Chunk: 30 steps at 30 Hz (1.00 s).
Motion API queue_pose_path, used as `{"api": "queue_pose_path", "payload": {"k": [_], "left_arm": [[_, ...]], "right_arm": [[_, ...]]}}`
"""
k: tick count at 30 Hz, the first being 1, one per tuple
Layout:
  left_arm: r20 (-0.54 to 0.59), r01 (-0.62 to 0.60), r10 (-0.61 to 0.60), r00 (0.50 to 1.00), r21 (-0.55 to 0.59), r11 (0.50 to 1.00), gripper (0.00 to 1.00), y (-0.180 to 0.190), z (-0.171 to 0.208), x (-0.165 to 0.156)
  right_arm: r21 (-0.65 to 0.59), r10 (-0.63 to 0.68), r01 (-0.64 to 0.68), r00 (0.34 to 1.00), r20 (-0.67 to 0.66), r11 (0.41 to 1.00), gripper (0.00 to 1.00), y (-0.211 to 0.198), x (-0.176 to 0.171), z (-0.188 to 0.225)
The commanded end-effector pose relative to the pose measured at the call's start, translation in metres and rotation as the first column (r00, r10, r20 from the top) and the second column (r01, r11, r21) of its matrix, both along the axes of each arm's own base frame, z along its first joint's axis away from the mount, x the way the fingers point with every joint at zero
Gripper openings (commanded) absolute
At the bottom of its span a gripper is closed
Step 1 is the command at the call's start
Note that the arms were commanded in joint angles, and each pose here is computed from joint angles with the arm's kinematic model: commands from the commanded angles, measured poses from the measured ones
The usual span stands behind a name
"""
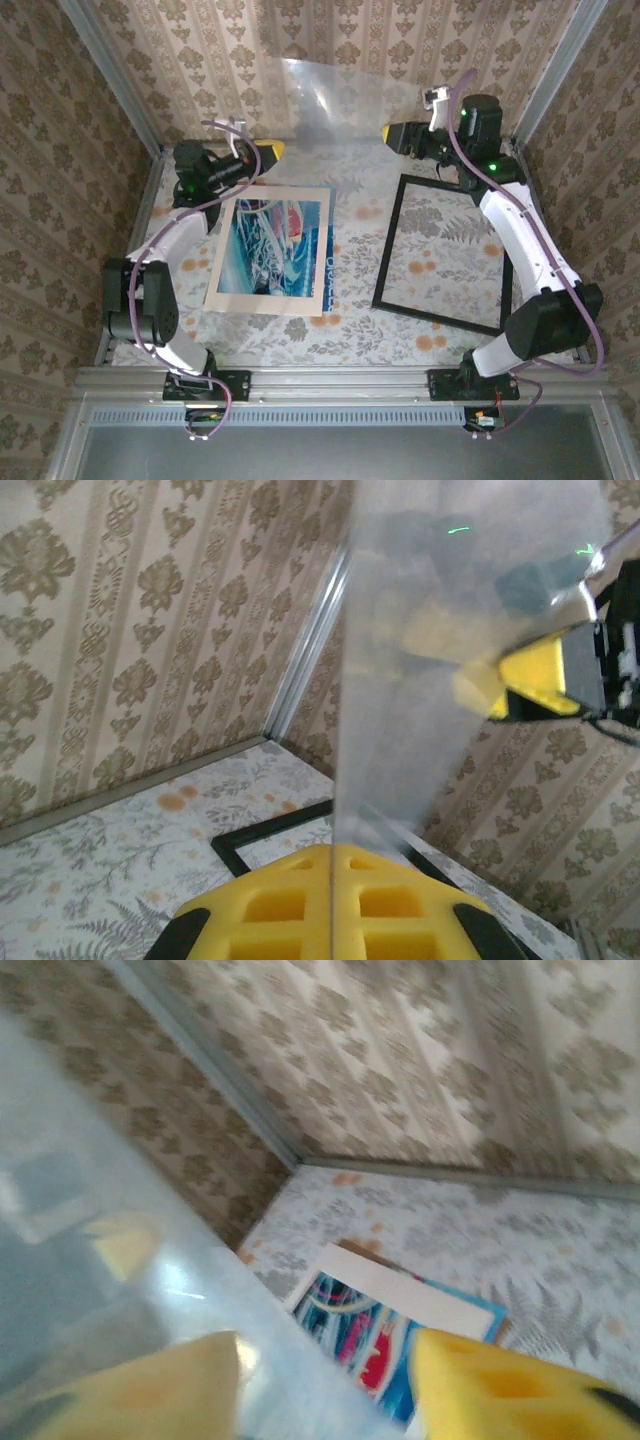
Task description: Put the photo into the frame
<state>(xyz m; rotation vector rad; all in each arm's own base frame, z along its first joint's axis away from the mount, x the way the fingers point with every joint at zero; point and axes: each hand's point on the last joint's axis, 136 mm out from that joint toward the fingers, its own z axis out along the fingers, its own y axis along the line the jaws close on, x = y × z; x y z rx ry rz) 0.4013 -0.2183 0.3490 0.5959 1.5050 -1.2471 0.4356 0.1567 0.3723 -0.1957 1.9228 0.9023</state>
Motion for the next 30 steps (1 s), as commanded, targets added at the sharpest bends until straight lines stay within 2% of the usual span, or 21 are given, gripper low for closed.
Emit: {"api": "queue_pose_path", "payload": {"k": [1, 3, 6, 10, 13, 20, 24, 30], "left_arm": [[0.019, -0.096, 0.096, 0.995, 0.018, 0.995, 0.0, 0.012, 0.019, -0.009], [-0.009, -0.166, 0.167, 0.986, 0.057, 0.985, 0.0, 0.02, 0.02, -0.009], [-0.036, -0.272, 0.279, 0.96, 0.139, 0.952, 0.0, 0.034, 0.018, -0.008], [-0.026, -0.367, 0.377, 0.926, 0.177, 0.913, 0.0, 0.049, 0.023, -0.008], [-0.026, -0.38, 0.39, 0.921, 0.167, 0.91, 0.0, 0.051, 0.029, -0.01], [-0.003, -0.395, 0.4, 0.917, 0.152, 0.906, 0.0, 0.054, 0.041, -0.014], [0.002, -0.403, 0.408, 0.913, 0.151, 0.903, 0.0, 0.056, 0.045, -0.015], [0.009, -0.427, 0.431, 0.902, 0.151, 0.892, 0.0, 0.061, 0.048, -0.015]], "right_arm": [[-0.099, -0.196, 0.179, 0.958, -0.208, 0.979, 0.77, -0.03, 0.004, -0.074], [-0.168, -0.309, 0.271, 0.912, -0.27, 0.948, 0.84, -0.049, -0.001, -0.113], [-0.271, -0.452, 0.374, 0.824, -0.342, 0.887, 0.85, -0.075, -0.008, -0.166], [-0.341, -0.457, 0.319, 0.743, -0.488, 0.884, 0.85, -0.061, -0.011, -0.228], [-0.387, -0.446, 0.258, 0.707, -0.549, 0.885, 0.84, -0.042, -0.014, -0.264], [-0.43, -0.427, 0.17, 0.657, -0.622, 0.887, 0.81, -0.021, -0.016, -0.321], [-0.418, -0.392, 0.124, 0.65, -0.651, 0.9, 0.79, -0.007, -0.02, -0.334], [-0.35, -0.278, 0.032, 0.677, -0.682, 0.936, 0.74, 0.029, -0.031, -0.338]]}}
